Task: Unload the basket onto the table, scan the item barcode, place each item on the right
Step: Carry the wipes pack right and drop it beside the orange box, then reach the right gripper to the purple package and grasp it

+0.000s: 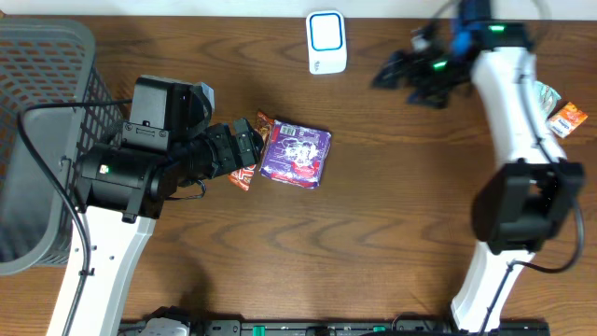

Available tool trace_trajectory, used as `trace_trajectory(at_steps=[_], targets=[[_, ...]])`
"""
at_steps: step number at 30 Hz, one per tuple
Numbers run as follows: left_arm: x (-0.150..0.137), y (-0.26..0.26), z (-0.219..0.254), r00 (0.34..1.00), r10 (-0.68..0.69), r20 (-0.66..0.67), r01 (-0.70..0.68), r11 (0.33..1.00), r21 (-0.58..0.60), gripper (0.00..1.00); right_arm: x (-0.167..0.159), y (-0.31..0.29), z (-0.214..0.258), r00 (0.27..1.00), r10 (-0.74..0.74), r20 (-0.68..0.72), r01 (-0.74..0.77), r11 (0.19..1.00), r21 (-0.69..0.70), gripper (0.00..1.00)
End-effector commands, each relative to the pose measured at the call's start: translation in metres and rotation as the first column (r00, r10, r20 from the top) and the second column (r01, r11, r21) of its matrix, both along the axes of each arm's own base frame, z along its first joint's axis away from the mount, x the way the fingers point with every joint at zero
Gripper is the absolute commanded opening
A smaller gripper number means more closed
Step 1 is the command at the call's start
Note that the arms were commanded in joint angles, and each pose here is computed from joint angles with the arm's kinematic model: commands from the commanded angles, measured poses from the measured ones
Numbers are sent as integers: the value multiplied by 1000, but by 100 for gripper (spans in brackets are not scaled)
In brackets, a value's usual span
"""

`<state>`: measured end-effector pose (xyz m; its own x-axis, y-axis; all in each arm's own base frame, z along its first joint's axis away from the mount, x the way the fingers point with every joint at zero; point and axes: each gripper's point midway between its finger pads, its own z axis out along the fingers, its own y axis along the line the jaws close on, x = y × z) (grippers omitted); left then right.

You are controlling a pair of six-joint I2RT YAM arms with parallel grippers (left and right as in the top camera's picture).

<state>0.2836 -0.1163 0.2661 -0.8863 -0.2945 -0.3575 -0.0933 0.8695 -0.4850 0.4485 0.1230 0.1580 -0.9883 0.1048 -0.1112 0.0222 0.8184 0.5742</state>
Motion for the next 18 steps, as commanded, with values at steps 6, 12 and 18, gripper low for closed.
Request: trace_trajectory(at_steps=[6, 12, 18], targets=[[2, 0, 4, 1000, -4, 10, 4, 1000, -3, 98, -64, 106, -47, 949, 263, -176, -276, 959, -56, 99], [2, 0, 4, 1000, -3, 10, 3, 1000, -3, 98, -90, 143, -56, 920, 336, -203, -356, 932, -72, 99], [2, 0, 4, 1000, -3, 10, 3, 1000, -3, 98, -99, 148, -65, 932, 274, -239, -320, 929, -183, 99]])
